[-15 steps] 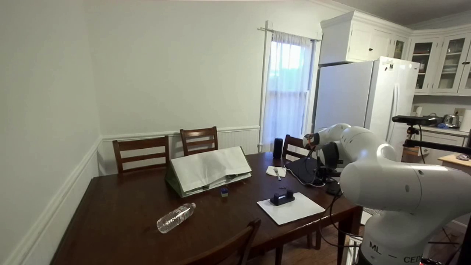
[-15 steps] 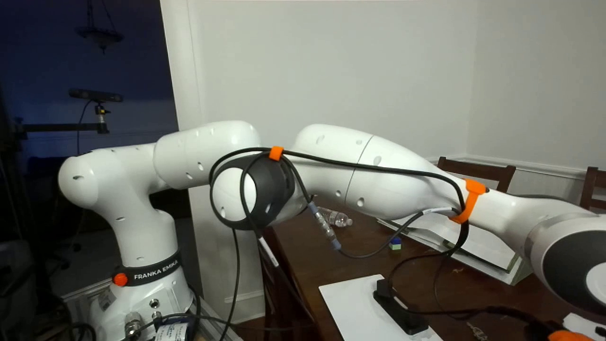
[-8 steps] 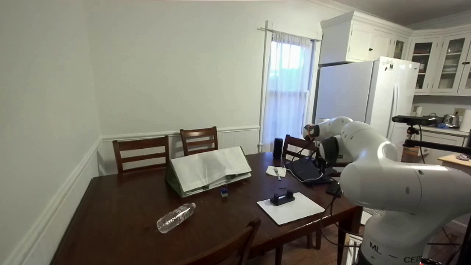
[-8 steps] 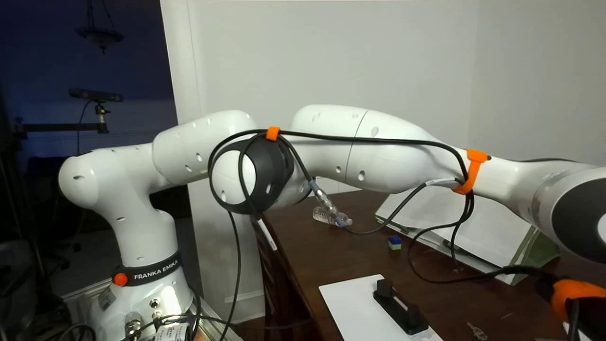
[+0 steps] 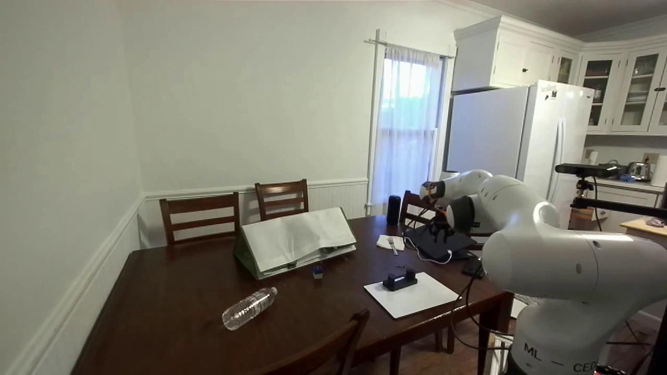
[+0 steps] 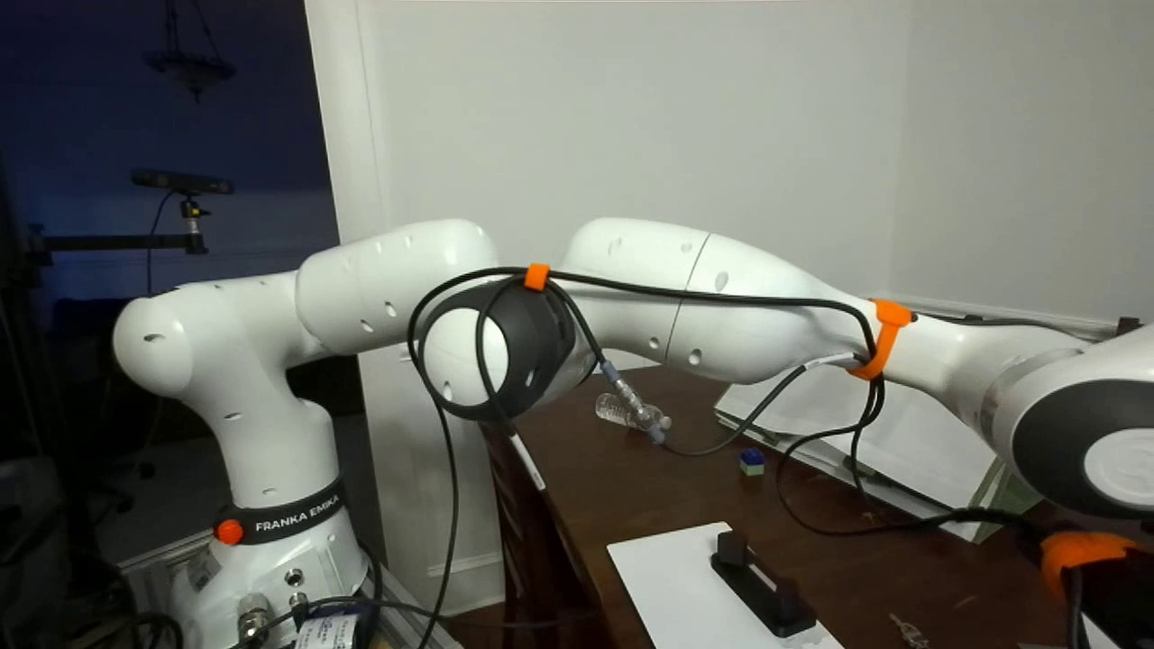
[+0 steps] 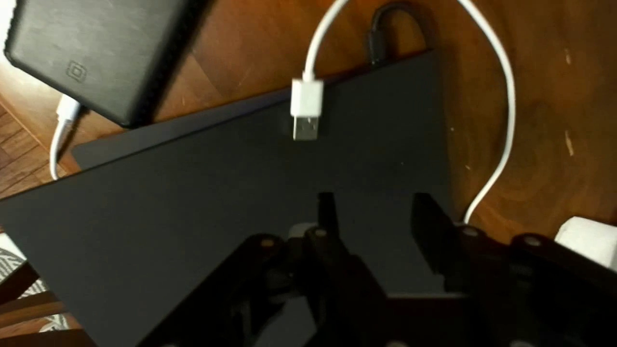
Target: Unplug from the white cable from the black laptop
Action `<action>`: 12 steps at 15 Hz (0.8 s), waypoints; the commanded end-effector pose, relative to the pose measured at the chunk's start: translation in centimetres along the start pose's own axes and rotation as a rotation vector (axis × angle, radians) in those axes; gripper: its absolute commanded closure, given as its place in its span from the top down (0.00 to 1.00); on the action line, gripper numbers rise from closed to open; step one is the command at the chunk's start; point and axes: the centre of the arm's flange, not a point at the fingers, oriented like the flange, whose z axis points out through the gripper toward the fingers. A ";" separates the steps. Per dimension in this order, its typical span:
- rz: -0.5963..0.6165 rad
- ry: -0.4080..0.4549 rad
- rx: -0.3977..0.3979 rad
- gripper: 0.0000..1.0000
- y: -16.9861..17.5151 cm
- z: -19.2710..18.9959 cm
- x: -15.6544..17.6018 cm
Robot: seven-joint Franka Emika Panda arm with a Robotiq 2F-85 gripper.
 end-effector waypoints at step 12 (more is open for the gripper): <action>-0.258 -0.090 -0.035 1.00 1.2 -14.4 -5.7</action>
